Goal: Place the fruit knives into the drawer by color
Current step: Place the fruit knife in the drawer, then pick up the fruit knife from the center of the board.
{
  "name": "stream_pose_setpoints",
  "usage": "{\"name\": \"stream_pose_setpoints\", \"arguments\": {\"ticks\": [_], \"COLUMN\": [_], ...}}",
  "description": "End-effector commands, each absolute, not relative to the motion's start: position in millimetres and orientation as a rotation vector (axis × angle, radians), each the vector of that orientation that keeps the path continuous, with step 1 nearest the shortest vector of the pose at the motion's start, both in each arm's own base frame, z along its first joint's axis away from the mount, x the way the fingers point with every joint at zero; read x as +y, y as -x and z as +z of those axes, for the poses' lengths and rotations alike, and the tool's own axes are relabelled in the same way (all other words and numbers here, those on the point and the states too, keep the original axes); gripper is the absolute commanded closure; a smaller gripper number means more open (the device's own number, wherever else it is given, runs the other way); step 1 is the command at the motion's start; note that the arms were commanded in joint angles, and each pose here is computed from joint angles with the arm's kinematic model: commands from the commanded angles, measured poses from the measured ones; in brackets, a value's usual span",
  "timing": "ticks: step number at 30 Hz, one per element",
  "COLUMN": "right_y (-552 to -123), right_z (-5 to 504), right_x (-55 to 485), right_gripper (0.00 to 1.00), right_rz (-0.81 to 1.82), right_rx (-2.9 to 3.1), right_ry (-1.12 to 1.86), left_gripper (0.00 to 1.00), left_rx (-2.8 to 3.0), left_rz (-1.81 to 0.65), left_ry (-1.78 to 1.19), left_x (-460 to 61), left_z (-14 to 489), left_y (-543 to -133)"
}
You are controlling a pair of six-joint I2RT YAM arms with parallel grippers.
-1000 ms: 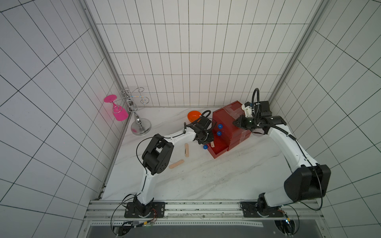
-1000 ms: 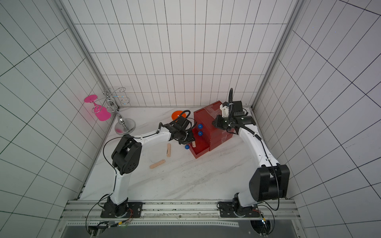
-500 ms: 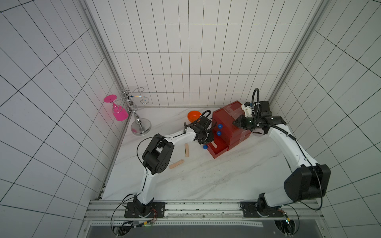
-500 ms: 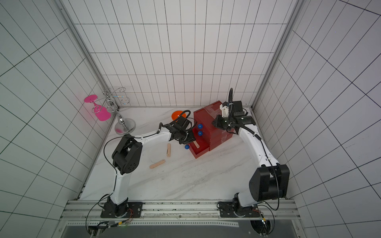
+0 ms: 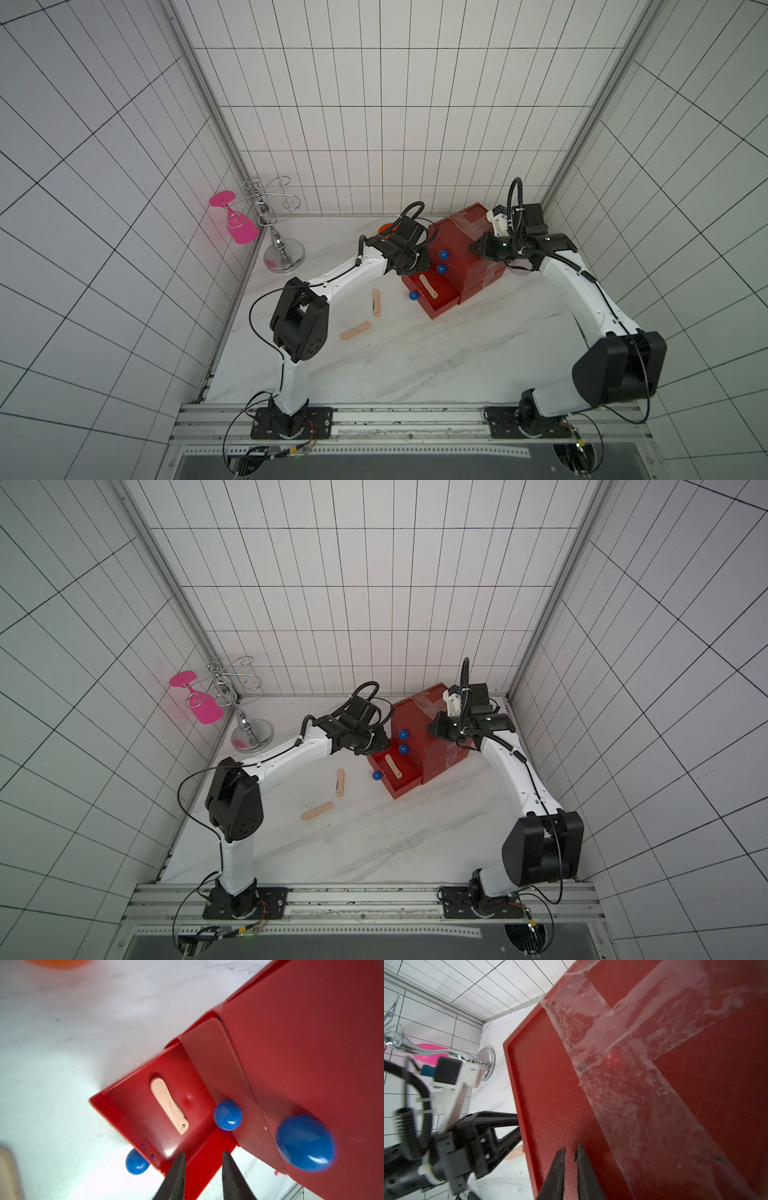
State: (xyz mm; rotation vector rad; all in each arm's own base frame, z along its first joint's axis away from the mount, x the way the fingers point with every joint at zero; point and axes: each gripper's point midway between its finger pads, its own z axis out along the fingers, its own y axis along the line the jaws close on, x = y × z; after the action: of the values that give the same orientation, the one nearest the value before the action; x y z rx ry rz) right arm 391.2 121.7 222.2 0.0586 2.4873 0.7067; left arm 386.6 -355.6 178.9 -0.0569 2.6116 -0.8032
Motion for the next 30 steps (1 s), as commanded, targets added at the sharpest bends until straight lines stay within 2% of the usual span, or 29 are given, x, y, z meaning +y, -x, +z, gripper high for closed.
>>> {"name": "stream_pose_setpoints", "arguments": {"ticks": [1, 8, 14, 23, 30], "right_y": [-301.8, -299.6, -298.9, -298.4, -297.2], "right_z": [92.0, 92.5, 90.7, 90.5, 90.8], "right_x": [98.0, 97.2, 96.4, 96.1, 94.9], "right_gripper": [0.84, 0.84, 0.84, 0.84, 0.84], "right_rz": [0.5, 0.495, 0.488, 0.486, 0.476], "right_rx": [3.092, 3.092, 3.098, 3.1, 3.1], "right_ry": [-0.243, -0.246, -0.253, -0.258, -0.258], "left_gripper": [0.67, 0.67, 0.63, 0.61, 0.6], "left_rx": [2.624, 2.745, 2.82, 2.935, 2.973], "left_rz": [-0.627, -0.383, -0.246, -0.085, -0.066], "left_ry": [0.008, -0.045, -0.052, -0.084, -0.083], "left_x": [-320.6, -262.6, -227.0, -206.7, -204.4], "left_z": [185.8, 144.0, 111.3, 59.8, 36.2], "left_y": [-375.8, -349.5, -341.0, -341.7, -347.8]}}
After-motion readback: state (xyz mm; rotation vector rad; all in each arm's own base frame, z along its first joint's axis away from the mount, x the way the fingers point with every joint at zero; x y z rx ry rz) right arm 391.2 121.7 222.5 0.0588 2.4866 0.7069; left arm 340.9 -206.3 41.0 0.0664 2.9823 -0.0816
